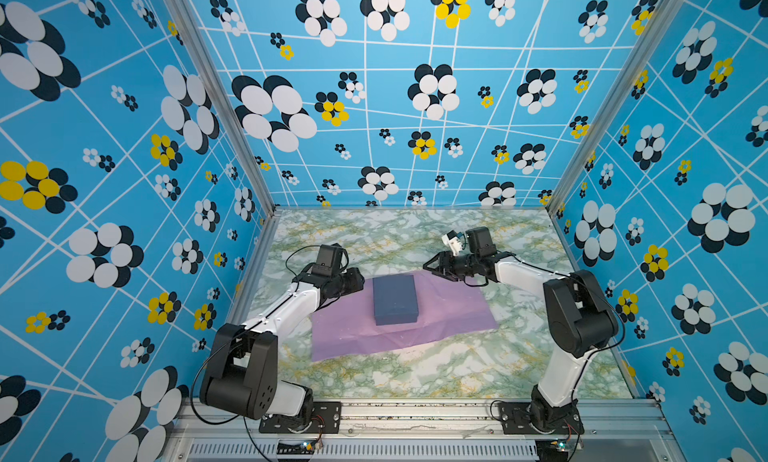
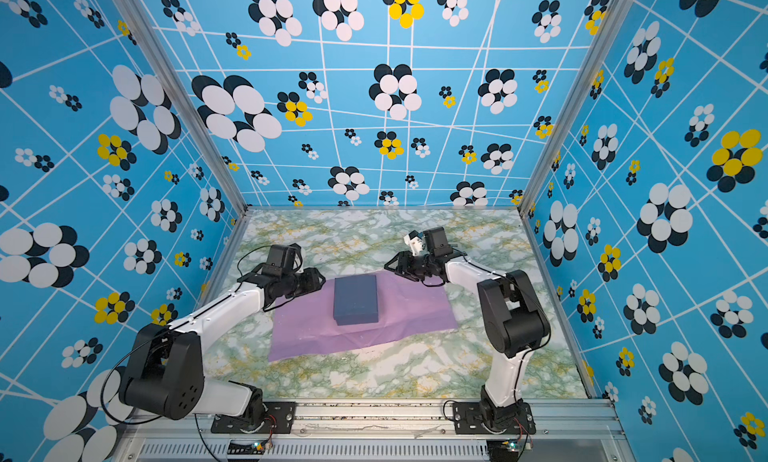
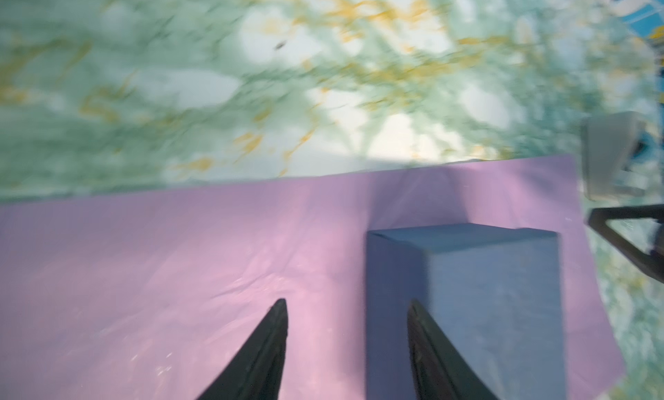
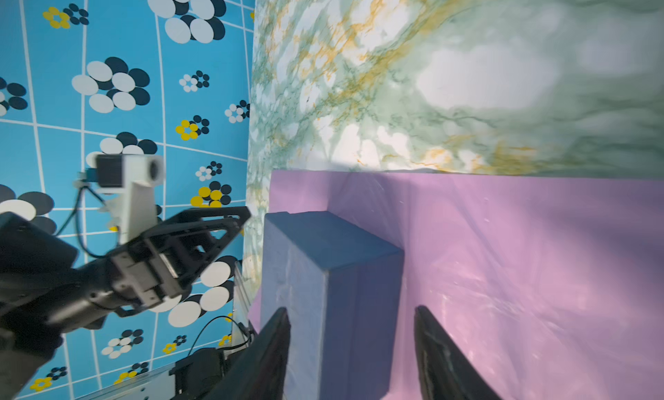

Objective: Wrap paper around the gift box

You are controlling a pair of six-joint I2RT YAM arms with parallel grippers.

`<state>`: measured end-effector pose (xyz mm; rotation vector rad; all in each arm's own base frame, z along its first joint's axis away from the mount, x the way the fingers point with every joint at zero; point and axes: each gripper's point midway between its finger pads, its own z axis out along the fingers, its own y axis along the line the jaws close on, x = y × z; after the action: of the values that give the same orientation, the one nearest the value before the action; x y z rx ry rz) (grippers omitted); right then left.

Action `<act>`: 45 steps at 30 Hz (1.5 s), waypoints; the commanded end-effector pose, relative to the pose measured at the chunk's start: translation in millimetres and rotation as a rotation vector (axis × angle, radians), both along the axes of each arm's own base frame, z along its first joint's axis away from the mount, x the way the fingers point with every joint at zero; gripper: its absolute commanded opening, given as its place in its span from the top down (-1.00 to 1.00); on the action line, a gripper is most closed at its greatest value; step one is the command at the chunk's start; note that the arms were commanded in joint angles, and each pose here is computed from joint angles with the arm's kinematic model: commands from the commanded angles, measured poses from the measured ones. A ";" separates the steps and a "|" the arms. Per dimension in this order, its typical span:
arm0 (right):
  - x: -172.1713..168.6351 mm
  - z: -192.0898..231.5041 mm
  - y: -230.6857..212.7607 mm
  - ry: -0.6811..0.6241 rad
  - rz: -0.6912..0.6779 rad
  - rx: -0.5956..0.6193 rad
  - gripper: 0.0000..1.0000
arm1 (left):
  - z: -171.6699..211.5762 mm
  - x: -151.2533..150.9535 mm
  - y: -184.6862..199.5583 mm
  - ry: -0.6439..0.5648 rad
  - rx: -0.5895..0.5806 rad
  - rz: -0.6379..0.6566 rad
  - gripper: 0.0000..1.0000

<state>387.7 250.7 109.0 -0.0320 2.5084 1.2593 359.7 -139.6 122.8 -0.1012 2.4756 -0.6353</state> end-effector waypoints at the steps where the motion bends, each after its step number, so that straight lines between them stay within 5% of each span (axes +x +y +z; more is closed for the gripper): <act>1: -26.2 -27.2 -4.4 0.100 -0.030 -0.036 0.14 | 30.4 4.4 -42.9 -0.128 -0.076 -0.305 -0.16; 6: -43.4 -56.2 -11.9 0.168 -0.078 -0.083 0.40 | 27.4 13.3 -81.3 -0.083 -0.080 -0.587 -0.21; 11: -51.2 -84.6 -27.1 0.229 -0.146 -0.160 0.51 | 4.5 18.3 -110.7 0.041 -0.098 -0.734 -0.26; 26: -70.5 -128.2 -58.4 0.325 -0.283 -0.290 0.72 | -23.4 -6.0 -126.6 0.221 -0.137 -0.851 -0.14; 45: -81.1 -143.3 -66.1 0.334 -0.357 -0.352 0.88 | -21.7 -35.2 -119.0 0.241 -0.154 -0.818 -0.03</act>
<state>337.6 217.9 15.8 0.4169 2.6679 0.9910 330.4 -256.5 87.9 0.8647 2.6772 -1.1874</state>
